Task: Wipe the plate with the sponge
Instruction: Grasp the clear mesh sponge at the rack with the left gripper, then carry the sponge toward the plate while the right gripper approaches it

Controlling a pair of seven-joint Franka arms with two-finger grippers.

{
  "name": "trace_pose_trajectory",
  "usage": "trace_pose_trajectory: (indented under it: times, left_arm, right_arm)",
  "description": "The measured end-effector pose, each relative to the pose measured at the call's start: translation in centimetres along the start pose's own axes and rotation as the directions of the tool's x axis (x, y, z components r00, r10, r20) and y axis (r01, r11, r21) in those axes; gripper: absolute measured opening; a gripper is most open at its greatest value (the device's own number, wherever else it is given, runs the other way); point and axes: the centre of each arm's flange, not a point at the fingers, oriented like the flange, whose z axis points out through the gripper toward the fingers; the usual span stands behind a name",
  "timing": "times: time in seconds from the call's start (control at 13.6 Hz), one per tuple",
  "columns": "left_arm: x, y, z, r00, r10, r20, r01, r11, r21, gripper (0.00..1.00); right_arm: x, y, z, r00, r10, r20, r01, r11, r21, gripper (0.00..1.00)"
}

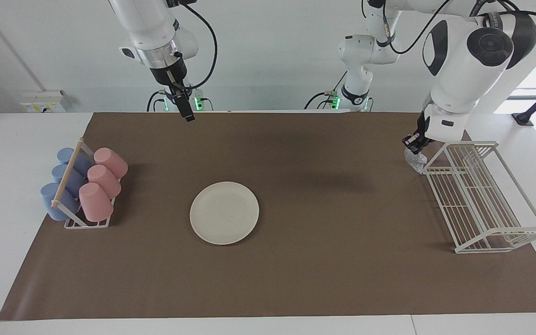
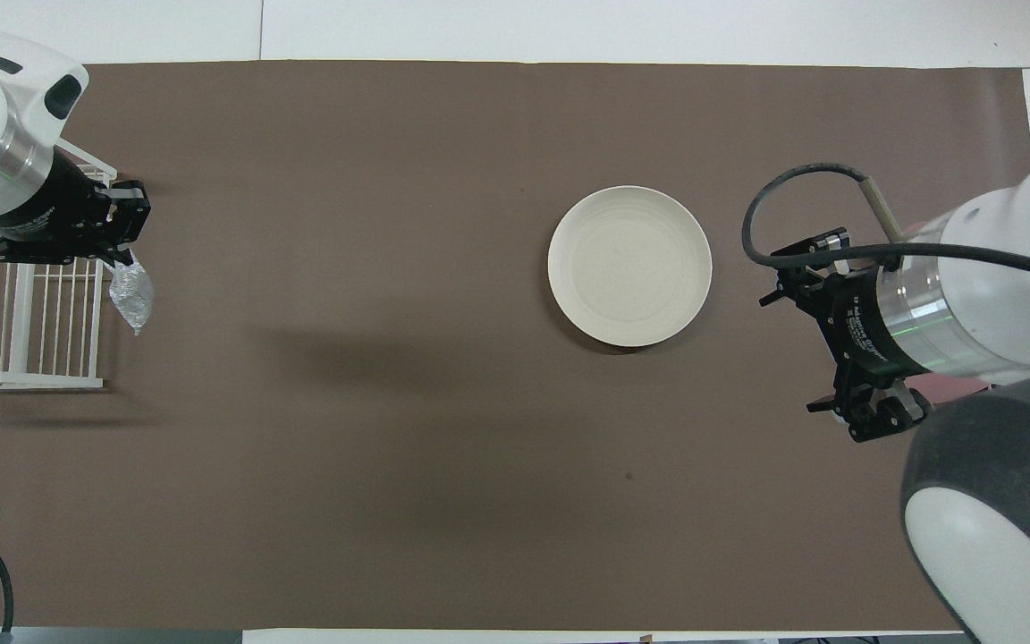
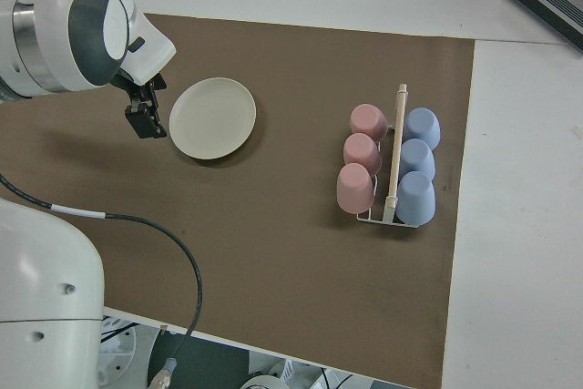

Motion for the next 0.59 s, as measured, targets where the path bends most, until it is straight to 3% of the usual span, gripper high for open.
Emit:
trace_pose_trajectory:
  times: [0.29, 0.59]
  left_arm:
    - [-0.7, 1.6, -0.7, 0.991, -0.051, 0.126, 0.076, 0.975, -0.209, 0.03]
    - [-0.6, 2.3, -1.4, 0.970, -0.029, 0.242, 0.128, 0.906, -0.403, 0.03]
  right_arm:
    - [-0.1, 0.0, 0.0, 1.000, -0.001, 0.000, 0.001, 1.000, -0.001, 1.00]
    - [-2.0, 0.0, 0.3, 1.000, 0.020, -0.002, -0.020, 1.000, -0.003, 1.00]
